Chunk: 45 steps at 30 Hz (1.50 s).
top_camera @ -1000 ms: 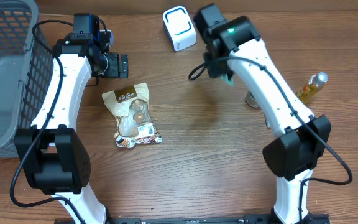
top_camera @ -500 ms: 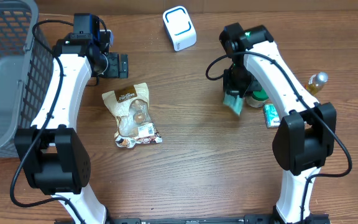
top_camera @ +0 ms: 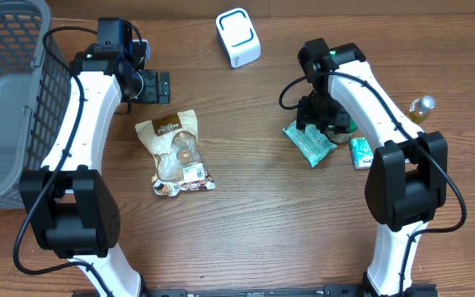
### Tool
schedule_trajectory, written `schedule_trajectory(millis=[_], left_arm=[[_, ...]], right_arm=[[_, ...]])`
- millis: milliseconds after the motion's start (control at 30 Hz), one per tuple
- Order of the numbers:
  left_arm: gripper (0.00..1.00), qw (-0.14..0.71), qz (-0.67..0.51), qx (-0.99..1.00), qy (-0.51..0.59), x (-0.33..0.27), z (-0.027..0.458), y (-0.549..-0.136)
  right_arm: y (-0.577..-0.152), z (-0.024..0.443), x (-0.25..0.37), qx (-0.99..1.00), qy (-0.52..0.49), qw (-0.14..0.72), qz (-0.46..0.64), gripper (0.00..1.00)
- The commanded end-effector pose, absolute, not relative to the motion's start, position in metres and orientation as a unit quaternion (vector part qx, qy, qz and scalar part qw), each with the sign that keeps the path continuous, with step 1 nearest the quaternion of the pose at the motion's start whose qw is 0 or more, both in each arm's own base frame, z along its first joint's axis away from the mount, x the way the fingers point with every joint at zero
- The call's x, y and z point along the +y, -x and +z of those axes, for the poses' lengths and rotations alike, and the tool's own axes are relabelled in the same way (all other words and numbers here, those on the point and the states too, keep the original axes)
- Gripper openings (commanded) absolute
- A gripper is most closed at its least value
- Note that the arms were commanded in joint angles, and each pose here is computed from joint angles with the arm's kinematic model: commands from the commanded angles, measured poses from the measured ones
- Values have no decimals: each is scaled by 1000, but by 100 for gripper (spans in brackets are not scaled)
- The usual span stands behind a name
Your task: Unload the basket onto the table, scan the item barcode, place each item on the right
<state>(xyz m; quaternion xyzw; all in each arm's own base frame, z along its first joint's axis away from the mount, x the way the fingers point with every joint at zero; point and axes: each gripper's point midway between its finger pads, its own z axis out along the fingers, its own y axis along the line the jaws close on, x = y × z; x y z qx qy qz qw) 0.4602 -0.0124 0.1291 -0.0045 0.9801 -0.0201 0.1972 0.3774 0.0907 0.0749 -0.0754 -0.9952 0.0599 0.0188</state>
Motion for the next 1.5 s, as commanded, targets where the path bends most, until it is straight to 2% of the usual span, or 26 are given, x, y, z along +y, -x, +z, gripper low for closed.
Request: schedule_trajectory(millis=[0,333,600,667,733,767,800,1067,1467], left_arm=[[100,204,-17,979,7,-11,134,-461],[99,204,-17,979,7,-11,134,-461],[100,204,-17,979,7,-11,134,-461],[100,204,-17,979,7,-11,134,-461],[100,204,-17,979,7,-11,134,-461],[100,204,-17,979,7,-11,134,-461],[100,204,-17,979,7,-11,134,-461],[100,204,-17,979,7,-11,134,-461],[100,204,-17,979,7,-11,134,-461]], right_arm=[[-371,74,124,-998,57,28,11,70],[-351,82,271,-984,-61,8,-168,70],[-347,95,364,-960,-167,-110,-197,70],[-352,97,373,-957,-176,-149,-175,60],[-354,100,383,-952,-185,-183,-159,36],[-353,101,387,-950,-189,-192,-157,18],[-353,103,393,-947,-193,-204,-156,4],[-360,92,422,-934,-203,-232,-180,4],[-374,21,424,-939,-219,-221,-147,4]])
